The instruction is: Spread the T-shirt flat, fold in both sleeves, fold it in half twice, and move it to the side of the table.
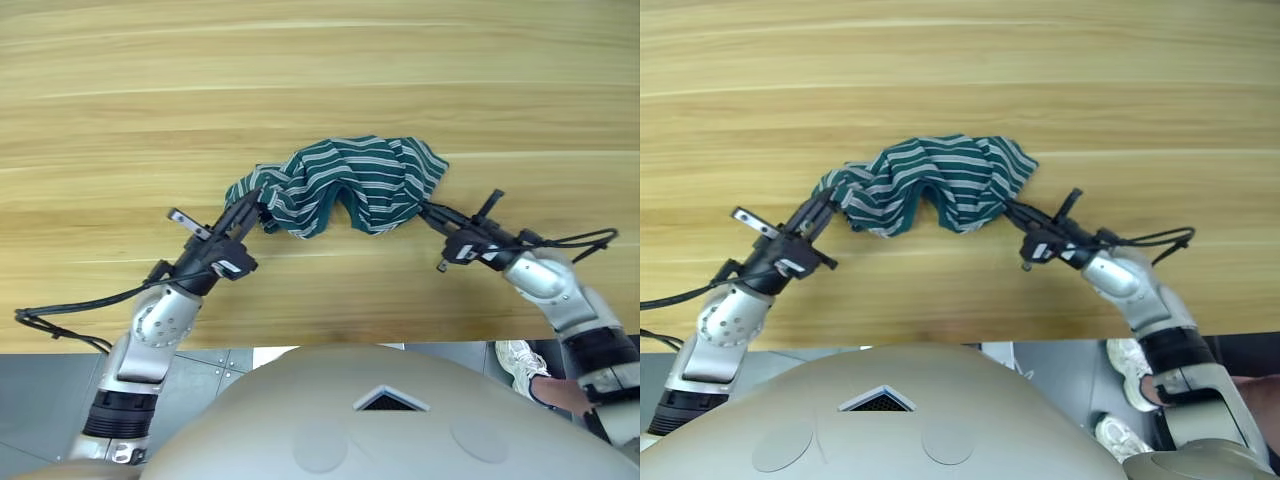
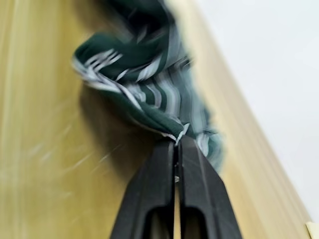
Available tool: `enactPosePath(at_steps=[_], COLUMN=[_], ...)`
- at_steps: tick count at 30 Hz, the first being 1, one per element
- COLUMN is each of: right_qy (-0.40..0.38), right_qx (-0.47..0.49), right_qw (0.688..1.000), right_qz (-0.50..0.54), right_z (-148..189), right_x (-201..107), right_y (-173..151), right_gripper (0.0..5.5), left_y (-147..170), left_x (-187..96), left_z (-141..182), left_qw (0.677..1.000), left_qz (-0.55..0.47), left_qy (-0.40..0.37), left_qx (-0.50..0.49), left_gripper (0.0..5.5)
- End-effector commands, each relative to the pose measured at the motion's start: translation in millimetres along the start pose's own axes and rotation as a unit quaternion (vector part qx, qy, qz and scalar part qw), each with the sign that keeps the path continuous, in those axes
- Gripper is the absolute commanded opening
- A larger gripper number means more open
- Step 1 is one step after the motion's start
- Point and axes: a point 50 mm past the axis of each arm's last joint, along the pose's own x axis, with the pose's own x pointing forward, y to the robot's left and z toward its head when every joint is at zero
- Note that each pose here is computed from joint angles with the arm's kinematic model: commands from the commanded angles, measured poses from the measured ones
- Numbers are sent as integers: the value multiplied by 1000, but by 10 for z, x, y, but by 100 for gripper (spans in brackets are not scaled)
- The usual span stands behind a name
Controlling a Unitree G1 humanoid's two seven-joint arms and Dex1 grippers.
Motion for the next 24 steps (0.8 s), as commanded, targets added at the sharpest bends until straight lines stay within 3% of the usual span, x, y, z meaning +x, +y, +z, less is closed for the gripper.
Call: enactPosePath(at_steps=[1, 4, 6, 9, 11, 14, 16, 18, 20, 22, 24], right_qy=[-98, -176, -208, -188, -114, 13, 13, -51, -114, -125, -94], right_qx=[56, 94, 111, 92, 84, 61, 42, 25, 12, 1, -11], right_qw=[991, 974, 960, 950, 942, 910, 864, 817, 794, 807, 846], right_qz=[-64, -106, -153, -229, -306, -409, -501, -574, -596, -578, -525], right_z=[352, 546, 544, 325, 169, 285, 632, 996, 1160, 1070, 787], right_x=[-244, -267, -110, 530, 1085, 1621, 1686, 1602, 1507, 1499, 1543], right_y=[-309, -466, -669, -1164, -1661, -2285, -2673, -2948, -3027, -2940, -2712], right_gripper=[1, 1, 1, 1, 1, 1, 1, 1, 1, 1, 1], left_y=[50, 189, 480, 1143, 1530, 1954, 2271, 2561, 2675, 2662, 2480], left_x=[-250, -262, -94, 564, 1202, 1989, 2270, 2328, 2287, 2210, 2128], left_z=[145, 162, -2, -380, -423, -199, 183, 633, 847, 741, 336], left_qw=[992, 985, 985, 978, 975, 970, 955, 931, 916, 915, 931], left_qz=[-47, -44, 10, 126, 168, 218, 280, 342, 368, 372, 347], left_qy=[-44, -80, -91, -93, -86, -39, -47, -110, -155, -155, -107], left_qx=[-112, -150, -145, -134, -115, -104, -92, -63, -30, -15, -23], left_gripper=[0, 0, 0, 0, 0, 0, 0, 0, 0, 0, 0])
